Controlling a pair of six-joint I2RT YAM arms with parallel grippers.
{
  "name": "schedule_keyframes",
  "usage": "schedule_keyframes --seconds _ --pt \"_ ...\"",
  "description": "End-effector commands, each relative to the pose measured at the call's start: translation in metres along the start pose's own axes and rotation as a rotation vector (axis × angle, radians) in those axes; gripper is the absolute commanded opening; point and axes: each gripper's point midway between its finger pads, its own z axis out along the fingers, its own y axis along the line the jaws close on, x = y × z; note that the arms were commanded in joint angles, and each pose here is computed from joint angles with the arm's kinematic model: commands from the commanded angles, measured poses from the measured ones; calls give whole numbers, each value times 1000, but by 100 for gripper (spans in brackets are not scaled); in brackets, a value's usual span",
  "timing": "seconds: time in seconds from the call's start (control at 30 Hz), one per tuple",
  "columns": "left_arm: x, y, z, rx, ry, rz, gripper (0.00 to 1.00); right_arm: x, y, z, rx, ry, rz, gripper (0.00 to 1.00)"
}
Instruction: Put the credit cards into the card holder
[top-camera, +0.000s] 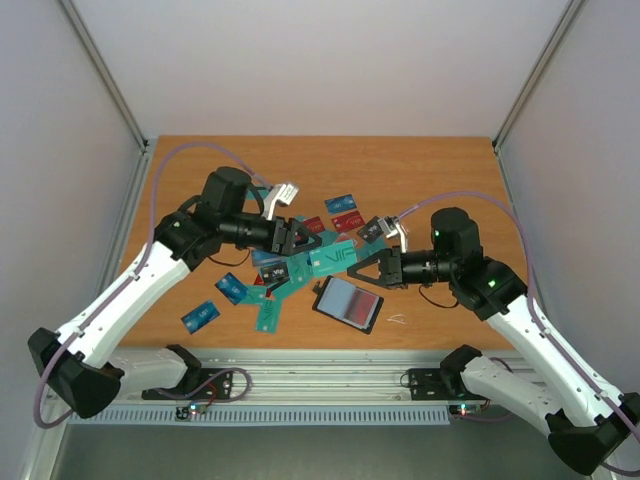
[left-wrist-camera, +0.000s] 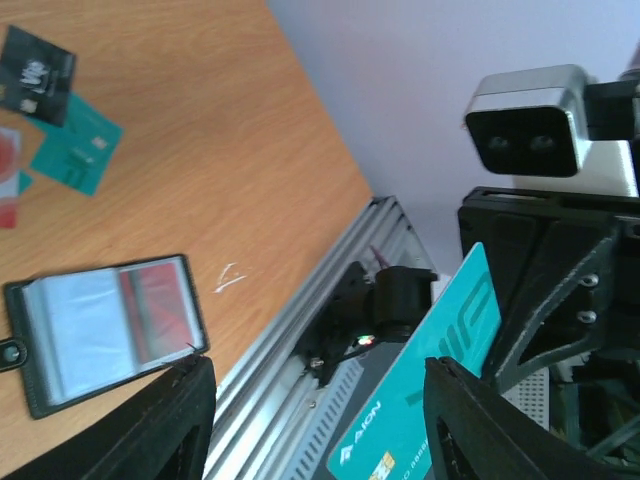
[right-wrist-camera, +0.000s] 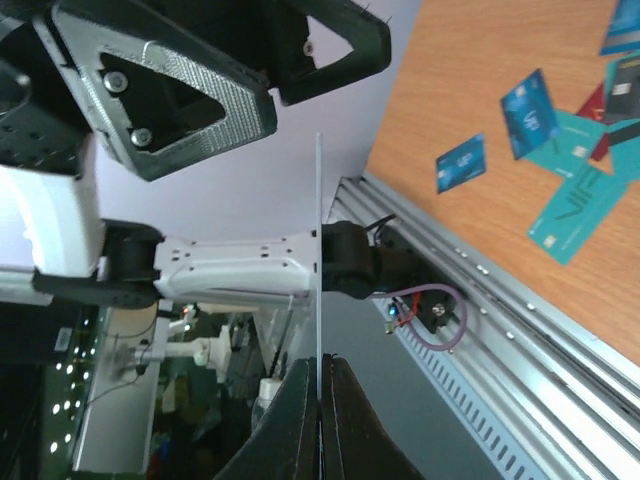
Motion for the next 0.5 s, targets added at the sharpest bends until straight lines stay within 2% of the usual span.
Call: schedule_keyframes --seconds 0.0,0.2,0.33,0.47 --pt "-6 -39 -16 169 -33 67 55 7 30 -9 -92 53 -58 1" --pt "3 -53 -21 264 -19 58 39 5 43 -10 -137 72 -72 1" --pt "7 -65 -23 369 -7 34 31 3 47 -9 -149 84 -78 1" --pt "11 -67 -23 388 16 14 22 1 51 -8 -158 94 -85 1"
